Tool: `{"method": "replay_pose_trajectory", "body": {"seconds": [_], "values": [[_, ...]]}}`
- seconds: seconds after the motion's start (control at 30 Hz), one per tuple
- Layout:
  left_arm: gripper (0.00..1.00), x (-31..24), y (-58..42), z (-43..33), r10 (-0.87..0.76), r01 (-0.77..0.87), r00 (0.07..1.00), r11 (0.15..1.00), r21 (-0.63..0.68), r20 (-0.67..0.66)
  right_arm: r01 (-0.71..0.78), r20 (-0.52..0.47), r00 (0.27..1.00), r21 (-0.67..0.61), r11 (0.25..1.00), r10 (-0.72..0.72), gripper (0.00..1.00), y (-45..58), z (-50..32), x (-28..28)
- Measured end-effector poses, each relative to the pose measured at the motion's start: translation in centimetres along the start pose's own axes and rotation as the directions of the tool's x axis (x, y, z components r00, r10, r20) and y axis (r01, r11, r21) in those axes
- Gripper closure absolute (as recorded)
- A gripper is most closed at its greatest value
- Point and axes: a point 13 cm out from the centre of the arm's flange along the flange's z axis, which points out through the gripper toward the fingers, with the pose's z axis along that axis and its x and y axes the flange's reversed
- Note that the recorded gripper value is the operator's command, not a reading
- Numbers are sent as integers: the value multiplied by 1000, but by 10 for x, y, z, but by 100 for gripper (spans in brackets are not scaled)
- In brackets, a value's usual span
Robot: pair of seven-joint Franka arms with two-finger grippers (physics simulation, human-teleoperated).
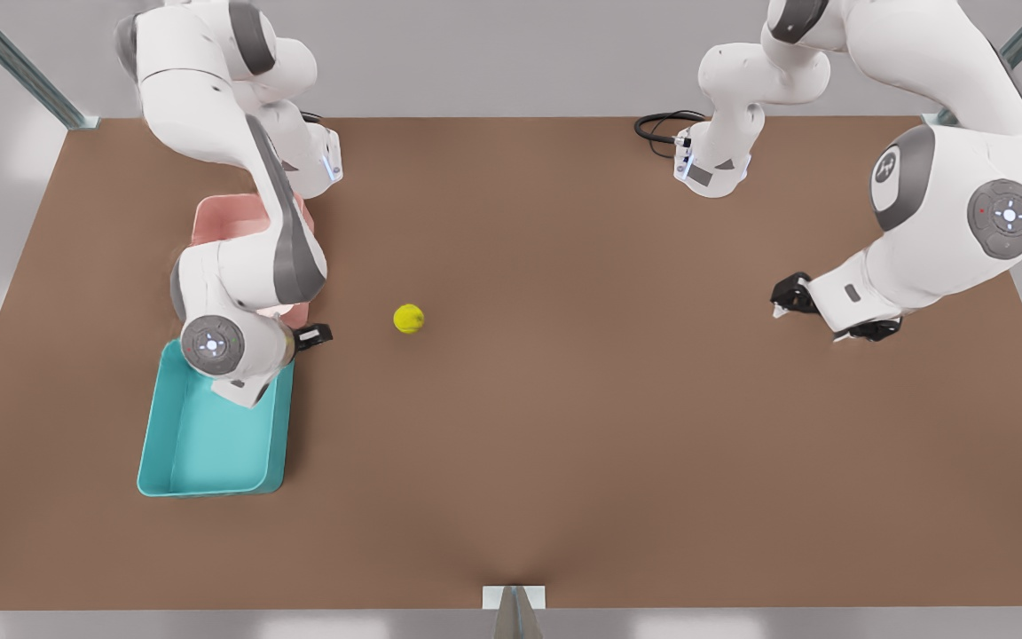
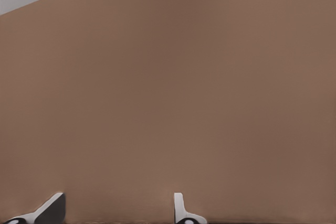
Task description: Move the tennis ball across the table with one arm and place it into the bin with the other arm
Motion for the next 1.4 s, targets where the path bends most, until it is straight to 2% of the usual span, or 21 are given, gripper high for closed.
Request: {"method": "replay_pose_trajectory", "body": {"seconds": [0.1, 0.2, 0.3, 0.57, 0.7, 0.97, 1.4], "values": [[0, 12, 0, 4, -108, 109, 993, 994, 7, -50, 17, 14, 1000, 34, 999, -17, 0, 86, 52, -33], [0, 23, 9, 7, -204, 206, 975, 979, 6, -87, -39, 44, 998, 39, 998, 37, 0, 121, 102, -38], [0, 29, 12, 17, -271, 273, 954, 962, 0, -129, -109, 78, 991, 22, 994, 107, 0, 134, 148, -21], [0, 38, 19, 27, -391, 394, 903, 919, -18, -177, -233, 208, 950, -31, 972, 234, 0, 160, 210, 22], [0, 40, 19, 27, -427, 430, 886, 903, -26, -183, -283, 236, 929, -48, 958, 286, 0, 160, 240, 38], [0, 43, 21, 27, -481, 483, 856, 875, -38, -189, -363, 296, 877, -106, 926, 378, 0, 159, 250, 26], [0, 43, 21, 27, -526, 527, 829, 848, -48, -189, -436, 293, 843, -120, 892, 451, 0, 157, 280, 25]]}}
